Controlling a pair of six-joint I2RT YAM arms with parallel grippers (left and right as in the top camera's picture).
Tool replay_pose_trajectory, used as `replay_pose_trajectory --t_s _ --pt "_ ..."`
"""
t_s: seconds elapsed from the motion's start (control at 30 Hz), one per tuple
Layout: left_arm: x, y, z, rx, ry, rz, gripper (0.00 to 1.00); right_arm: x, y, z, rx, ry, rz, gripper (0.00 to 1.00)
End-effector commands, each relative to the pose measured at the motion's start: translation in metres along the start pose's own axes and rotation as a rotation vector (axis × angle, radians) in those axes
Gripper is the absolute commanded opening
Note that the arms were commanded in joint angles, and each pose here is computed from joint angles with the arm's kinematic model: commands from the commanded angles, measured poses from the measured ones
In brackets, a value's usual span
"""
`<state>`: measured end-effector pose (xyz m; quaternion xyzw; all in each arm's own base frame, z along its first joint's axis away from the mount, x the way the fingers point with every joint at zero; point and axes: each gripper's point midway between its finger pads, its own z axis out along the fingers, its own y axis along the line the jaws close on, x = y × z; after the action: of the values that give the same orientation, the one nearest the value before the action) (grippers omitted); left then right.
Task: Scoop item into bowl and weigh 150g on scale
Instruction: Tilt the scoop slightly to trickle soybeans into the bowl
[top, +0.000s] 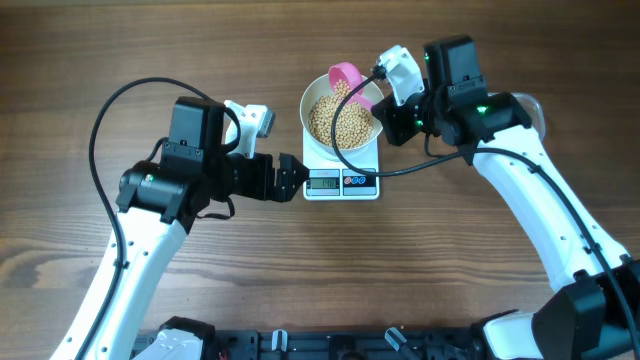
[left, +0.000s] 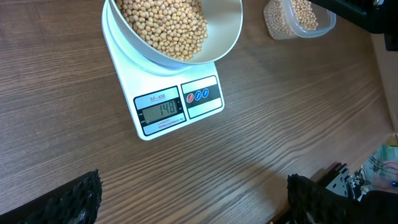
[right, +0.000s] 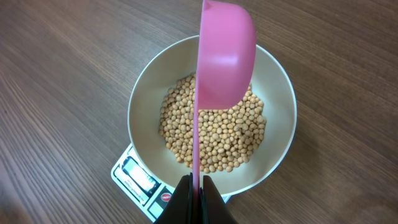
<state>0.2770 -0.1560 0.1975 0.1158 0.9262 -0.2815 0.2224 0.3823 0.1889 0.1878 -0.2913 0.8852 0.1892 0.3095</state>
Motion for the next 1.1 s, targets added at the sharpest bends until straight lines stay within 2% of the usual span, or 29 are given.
replay_pose_trajectory --t_s 0.0,0.2,0.4,0.5,0.7,0.83,1.07 --pt "-0.008 -0.001 -0.005 -0.003 -0.025 0.007 1.0 -0.018 0.007 -0.016 -0.012 -0.063 -0.014 0.04" --pt "-0.008 -0.001 -0.005 -0.003 -0.025 0.008 1.0 -0.017 -0.001 -0.017 0.04 -0.058 -0.014 0.04" --pt "-0.008 -0.001 -0.005 -0.004 -0.025 0.008 1.0 -0.02 0.01 -0.021 -0.016 -0.073 -0.014 0.04" --pt "-0.008 -0.001 -0.005 -0.003 -0.025 0.007 1.0 -0.009 -0.001 -0.016 0.04 -0.027 -0.004 0.04" --pt "-0.008 -0.001 -0.005 -0.003 -0.025 0.008 1.0 -0.011 0.006 -0.017 0.001 -0.037 -0.005 0.04" --pt "-0.008 -0.001 -0.005 -0.003 -0.025 0.008 1.0 -0.008 -0.005 -0.017 0.064 -0.022 -0.036 0.04" --pt "-0.008 -0.001 -0.005 -0.003 -0.025 0.008 1.0 -0.007 -0.005 -0.017 0.063 -0.018 -0.051 0.04"
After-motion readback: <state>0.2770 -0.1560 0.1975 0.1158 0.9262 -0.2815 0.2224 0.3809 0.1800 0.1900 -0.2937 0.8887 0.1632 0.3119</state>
